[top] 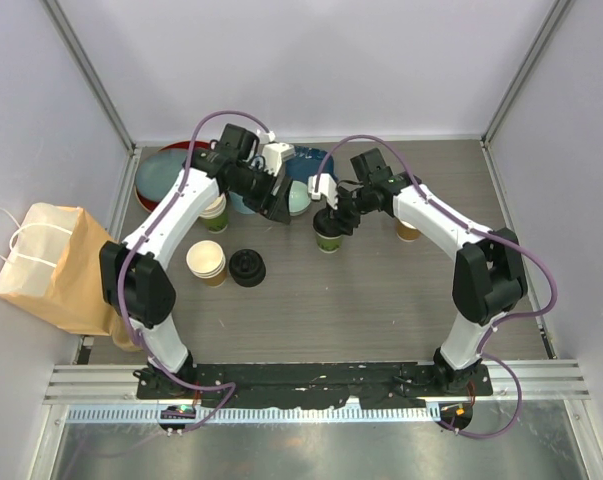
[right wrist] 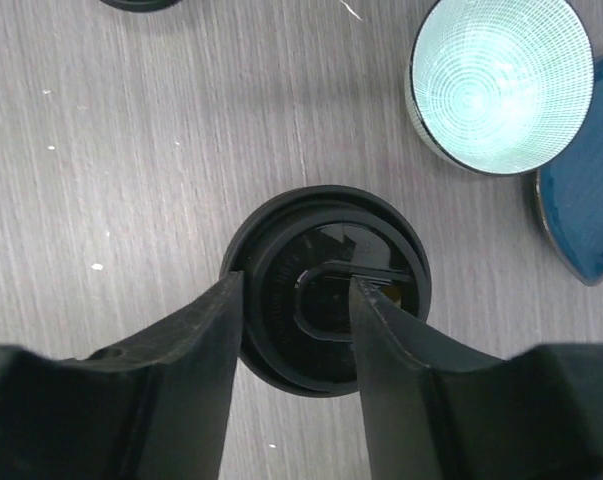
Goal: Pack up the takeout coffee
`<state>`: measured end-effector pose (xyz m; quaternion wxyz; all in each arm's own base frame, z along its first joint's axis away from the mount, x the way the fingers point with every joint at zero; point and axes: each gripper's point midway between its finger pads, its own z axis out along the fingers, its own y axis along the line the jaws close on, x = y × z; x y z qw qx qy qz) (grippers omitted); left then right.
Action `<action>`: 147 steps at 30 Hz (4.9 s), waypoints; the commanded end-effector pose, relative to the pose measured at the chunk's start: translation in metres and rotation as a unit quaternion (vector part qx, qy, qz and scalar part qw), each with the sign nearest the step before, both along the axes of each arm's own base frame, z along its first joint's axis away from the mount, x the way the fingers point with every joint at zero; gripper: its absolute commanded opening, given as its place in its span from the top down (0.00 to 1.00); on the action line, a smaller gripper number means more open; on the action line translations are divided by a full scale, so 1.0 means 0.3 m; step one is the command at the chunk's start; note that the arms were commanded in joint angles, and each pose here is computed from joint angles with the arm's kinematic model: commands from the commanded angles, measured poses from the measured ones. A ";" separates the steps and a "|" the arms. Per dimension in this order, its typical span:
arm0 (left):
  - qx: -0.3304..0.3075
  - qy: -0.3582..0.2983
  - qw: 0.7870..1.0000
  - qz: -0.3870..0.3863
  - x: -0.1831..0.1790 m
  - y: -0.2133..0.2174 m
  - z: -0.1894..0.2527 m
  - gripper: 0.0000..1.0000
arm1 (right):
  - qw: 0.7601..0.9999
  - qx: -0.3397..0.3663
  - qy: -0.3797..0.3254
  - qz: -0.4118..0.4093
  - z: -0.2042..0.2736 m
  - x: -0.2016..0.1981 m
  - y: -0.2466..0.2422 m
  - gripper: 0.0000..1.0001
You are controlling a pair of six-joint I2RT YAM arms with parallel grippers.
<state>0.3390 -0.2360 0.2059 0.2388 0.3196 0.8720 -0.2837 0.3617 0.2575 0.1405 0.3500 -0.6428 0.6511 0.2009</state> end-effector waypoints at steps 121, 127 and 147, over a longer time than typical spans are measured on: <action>0.011 0.056 0.998 -0.034 -0.038 -0.351 -0.258 0.66 | 0.839 0.225 0.173 -0.465 0.054 0.095 -0.194 0.61; 0.019 0.022 0.999 -0.021 0.029 -0.358 -0.233 0.65 | 0.823 0.222 0.198 -0.484 -0.008 0.017 -0.211 0.64; 0.052 -0.065 0.996 0.024 0.190 -0.261 -0.140 0.58 | 0.824 0.231 0.235 -0.461 0.072 -0.213 -0.085 0.64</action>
